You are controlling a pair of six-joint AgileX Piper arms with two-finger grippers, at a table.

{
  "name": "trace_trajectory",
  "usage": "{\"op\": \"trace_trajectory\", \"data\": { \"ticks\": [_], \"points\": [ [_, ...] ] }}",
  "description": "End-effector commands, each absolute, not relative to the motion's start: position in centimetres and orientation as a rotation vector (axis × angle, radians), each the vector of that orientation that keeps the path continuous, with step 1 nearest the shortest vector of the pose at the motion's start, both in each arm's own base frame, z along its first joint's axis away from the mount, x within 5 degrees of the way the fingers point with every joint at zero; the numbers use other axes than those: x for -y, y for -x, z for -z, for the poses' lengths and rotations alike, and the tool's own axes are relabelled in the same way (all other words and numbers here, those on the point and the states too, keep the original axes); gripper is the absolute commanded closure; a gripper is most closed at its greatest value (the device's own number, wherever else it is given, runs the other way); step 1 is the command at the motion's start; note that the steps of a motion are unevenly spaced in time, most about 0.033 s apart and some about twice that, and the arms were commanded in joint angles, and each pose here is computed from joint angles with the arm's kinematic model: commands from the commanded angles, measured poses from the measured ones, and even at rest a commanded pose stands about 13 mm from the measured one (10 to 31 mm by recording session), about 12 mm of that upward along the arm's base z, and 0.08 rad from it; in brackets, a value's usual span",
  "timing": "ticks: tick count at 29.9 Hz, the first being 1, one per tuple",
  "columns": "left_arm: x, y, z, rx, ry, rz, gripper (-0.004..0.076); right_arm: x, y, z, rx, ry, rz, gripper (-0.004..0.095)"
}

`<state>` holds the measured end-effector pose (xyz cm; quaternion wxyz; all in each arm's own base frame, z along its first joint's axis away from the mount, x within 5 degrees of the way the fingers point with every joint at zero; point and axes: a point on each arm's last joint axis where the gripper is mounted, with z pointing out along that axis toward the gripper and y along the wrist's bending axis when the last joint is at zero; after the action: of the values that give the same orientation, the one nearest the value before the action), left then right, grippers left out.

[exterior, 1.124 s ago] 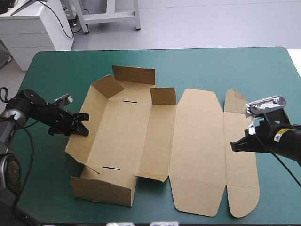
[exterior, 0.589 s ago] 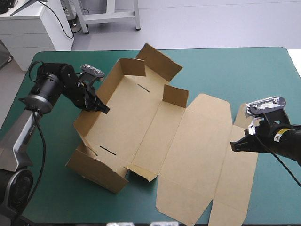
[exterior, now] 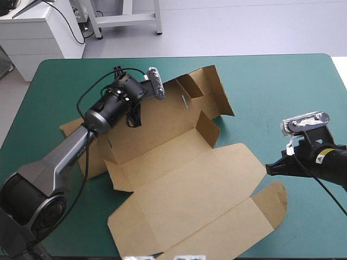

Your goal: Fold the box

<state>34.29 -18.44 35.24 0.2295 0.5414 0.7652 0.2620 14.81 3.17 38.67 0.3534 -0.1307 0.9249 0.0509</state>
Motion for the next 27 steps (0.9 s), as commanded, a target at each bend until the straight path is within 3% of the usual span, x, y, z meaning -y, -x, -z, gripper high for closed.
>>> {"op": "trace_trajectory", "data": {
  "ticks": [1,15,22,27],
  "points": [
    [19.5,-34.1,-39.2,-1.788,-1.453,-0.866,0.0731,-3.1,-14.6,-39.7,-2.340,0.326,-0.138,0.0910],
    [24.3,-30.3,-39.0,-1.548,-1.471,-0.881,0.0731,-3.1,-14.6,-39.7,-2.341,0.294,-0.150,0.0910],
    [24.0,-27.4,-37.7,-1.449,-1.458,-0.848,0.0731,-3.1,-14.8,-39.8,-2.324,0.268,-0.160,0.0910],
    [23.1,-27.0,-36.1,-1.369,-1.393,-0.978,0.0731,-3.1,-15.0,-40.1,-2.295,0.175,-0.199,0.0910]
  ]
}}
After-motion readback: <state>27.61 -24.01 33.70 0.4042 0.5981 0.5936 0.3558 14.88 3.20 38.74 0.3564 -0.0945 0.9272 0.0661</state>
